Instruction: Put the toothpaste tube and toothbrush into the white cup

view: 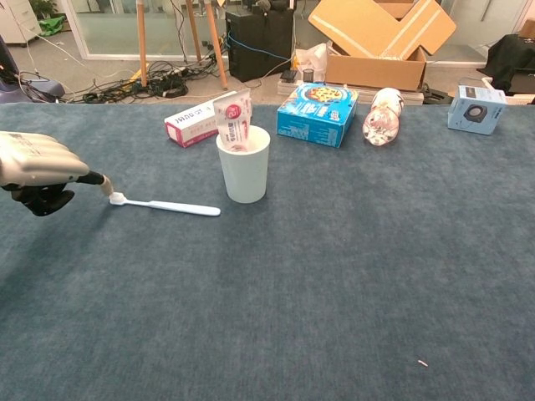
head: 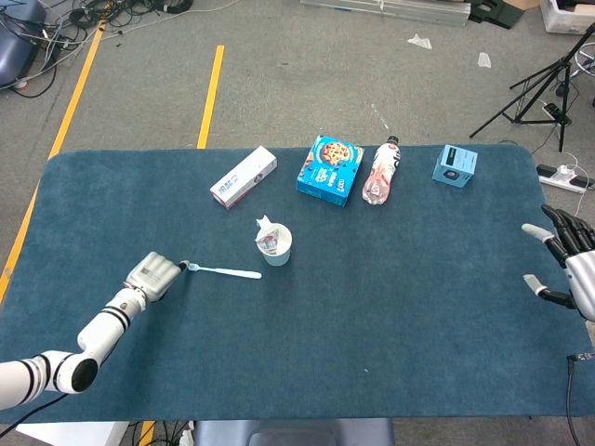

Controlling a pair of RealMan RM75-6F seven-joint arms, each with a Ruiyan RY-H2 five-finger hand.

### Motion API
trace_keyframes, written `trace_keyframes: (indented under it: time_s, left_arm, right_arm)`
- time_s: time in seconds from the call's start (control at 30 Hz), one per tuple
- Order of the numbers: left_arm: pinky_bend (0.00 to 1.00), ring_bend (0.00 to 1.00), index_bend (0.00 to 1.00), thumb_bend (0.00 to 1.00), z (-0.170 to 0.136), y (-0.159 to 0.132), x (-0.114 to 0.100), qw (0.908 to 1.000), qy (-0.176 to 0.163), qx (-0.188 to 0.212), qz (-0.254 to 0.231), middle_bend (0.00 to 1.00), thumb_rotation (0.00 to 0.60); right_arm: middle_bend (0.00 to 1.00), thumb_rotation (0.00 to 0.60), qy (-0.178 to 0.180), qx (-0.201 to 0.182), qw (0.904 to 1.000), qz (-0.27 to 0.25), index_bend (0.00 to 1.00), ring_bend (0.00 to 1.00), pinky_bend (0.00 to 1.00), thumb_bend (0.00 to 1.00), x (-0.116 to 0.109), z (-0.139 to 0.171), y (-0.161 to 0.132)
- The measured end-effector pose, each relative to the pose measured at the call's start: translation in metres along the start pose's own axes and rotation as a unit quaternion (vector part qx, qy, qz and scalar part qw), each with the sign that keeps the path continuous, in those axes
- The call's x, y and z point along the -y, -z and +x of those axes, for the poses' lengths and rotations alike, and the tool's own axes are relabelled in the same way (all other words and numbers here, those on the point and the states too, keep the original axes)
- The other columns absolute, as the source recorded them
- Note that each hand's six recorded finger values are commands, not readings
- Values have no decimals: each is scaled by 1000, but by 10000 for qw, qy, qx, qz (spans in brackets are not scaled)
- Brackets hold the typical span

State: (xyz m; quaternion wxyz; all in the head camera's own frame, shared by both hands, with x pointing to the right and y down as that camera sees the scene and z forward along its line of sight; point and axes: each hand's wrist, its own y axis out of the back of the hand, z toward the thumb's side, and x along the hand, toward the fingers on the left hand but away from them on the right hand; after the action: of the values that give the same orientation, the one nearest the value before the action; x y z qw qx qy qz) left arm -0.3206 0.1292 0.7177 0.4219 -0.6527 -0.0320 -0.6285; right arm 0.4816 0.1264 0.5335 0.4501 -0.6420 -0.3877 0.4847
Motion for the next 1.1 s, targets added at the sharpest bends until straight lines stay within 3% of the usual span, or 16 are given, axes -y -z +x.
trace_keyframes:
  time_s: [0.27, 0.37, 0.43, 0.5, 0.57, 0.63, 0.77, 0.93, 1.1]
  left_arm:
    - [903, 920, 145, 768, -18, -7, -3, 9998, -128, 163, -11, 1000, 600]
    - [861, 847, 145, 744, -19, -1, -11, 9993, -328, 59, -175, 965, 600]
    - [789, 731, 151, 587, -19, 3, -18, 9982, -469, -38, -362, 826, 600]
    - [703, 581, 172, 421, -19, 6, -24, 9967, -577, -107, -562, 612, 600]
    - [555, 367, 208, 319, -19, 8, -29, 9939, -692, -169, -844, 346, 600]
    - [343, 153, 265, 277, -18, 8, -33, 9897, -783, -204, -1181, 133, 600]
    - [145, 12, 377, 268, -14, 6, -38, 9768, -908, -266, -1921, 35, 600]
    - [54, 0, 448, 262, -2, 3, -35, 9574, -818, -405, -2740, 13, 600]
    - [1, 0, 434, 253, 12, -4, -32, 9404, -753, -470, -3282, 0, 600]
  right_arm:
    - [0, 600, -1, 2, 10000, -21, 230, 0, 127, 197, 1, 1, 1]
    - [0, 600, 7, -7, 10000, -17, 230, 0, 127, 197, 1, 1, 0]
    - [0, 600, 20, -9, 10000, -17, 230, 0, 127, 197, 0, 1, 0]
    - [0, 600, 31, -8, 10000, -20, 230, 0, 127, 197, -1, 1, 0]
    - [0, 600, 37, -11, 10000, -28, 230, 0, 127, 197, -2, 0, 0]
    - [0, 600, 32, -14, 10000, -27, 230, 0, 127, 197, -2, 0, 0]
    - [0, 600, 16, -6, 10000, -20, 230, 0, 127, 198, -1, 0, 0]
    - [0, 600, -4, 37, 10000, -23, 231, 0, 126, 197, 0, 1, 2]
    - [0, 600, -26, 82, 10000, -21, 231, 0, 127, 197, 0, 1, 6]
